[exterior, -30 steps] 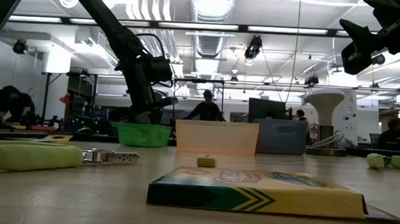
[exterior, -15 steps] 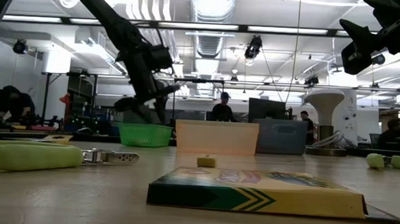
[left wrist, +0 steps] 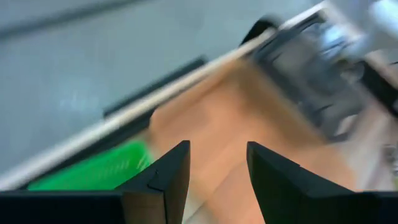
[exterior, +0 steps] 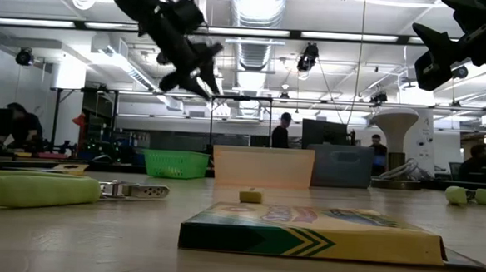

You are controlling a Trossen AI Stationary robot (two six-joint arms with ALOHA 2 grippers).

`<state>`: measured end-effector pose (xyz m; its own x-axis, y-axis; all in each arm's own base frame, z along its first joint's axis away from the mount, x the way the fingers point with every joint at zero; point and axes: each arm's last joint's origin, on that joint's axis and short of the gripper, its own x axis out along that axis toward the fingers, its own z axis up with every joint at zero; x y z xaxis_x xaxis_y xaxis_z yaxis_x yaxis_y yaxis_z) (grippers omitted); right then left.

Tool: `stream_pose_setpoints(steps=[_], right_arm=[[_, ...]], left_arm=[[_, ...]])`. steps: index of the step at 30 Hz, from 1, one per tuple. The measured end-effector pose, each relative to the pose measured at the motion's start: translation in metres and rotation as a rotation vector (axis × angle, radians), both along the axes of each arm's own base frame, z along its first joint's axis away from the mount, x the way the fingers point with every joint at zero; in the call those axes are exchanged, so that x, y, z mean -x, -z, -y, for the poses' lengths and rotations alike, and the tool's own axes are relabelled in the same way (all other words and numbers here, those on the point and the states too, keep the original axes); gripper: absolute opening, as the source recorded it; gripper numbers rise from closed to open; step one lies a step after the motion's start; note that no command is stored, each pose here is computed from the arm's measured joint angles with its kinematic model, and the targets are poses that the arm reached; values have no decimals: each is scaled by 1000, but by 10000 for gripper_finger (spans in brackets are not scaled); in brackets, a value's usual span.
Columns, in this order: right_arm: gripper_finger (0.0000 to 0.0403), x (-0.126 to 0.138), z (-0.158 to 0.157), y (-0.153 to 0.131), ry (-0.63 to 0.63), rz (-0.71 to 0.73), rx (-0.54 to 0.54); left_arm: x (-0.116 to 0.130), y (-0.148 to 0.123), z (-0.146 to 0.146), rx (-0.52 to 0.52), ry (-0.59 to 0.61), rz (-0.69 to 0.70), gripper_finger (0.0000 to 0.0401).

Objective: Pick & Place School Supplies
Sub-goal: Put the yellow eraser into the green bin

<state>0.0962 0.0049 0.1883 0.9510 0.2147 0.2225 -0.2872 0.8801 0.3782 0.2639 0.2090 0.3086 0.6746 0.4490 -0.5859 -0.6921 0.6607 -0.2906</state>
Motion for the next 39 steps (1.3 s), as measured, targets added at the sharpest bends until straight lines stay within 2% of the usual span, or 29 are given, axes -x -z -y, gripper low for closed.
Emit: stream_pose_setpoints(steps=[6, 10, 13, 22, 27, 33, 39], right_arm=[[201, 0, 0, 0, 0, 0, 0], [201, 0, 0, 0, 0, 0, 0], [201, 0, 0, 0, 0, 0, 0], [201, 0, 0, 0, 0, 0, 0], [201, 0, 0, 0, 0, 0, 0], [201, 0, 0, 0, 0, 0, 0], [201, 0, 0, 0, 0, 0, 0]], left_arm=[[0, -34, 35, -203, 134, 126, 163], [-3, -44, 61, -283, 171, 164, 163], [-8, -44, 80, -302, 163, 181, 163], [-23, -35, 145, -194, -71, 206, 163], [-25, -31, 174, -158, -81, 204, 163], [-24, -23, 196, -9, -116, 225, 163], [-27, -16, 221, 108, -42, 229, 163]])
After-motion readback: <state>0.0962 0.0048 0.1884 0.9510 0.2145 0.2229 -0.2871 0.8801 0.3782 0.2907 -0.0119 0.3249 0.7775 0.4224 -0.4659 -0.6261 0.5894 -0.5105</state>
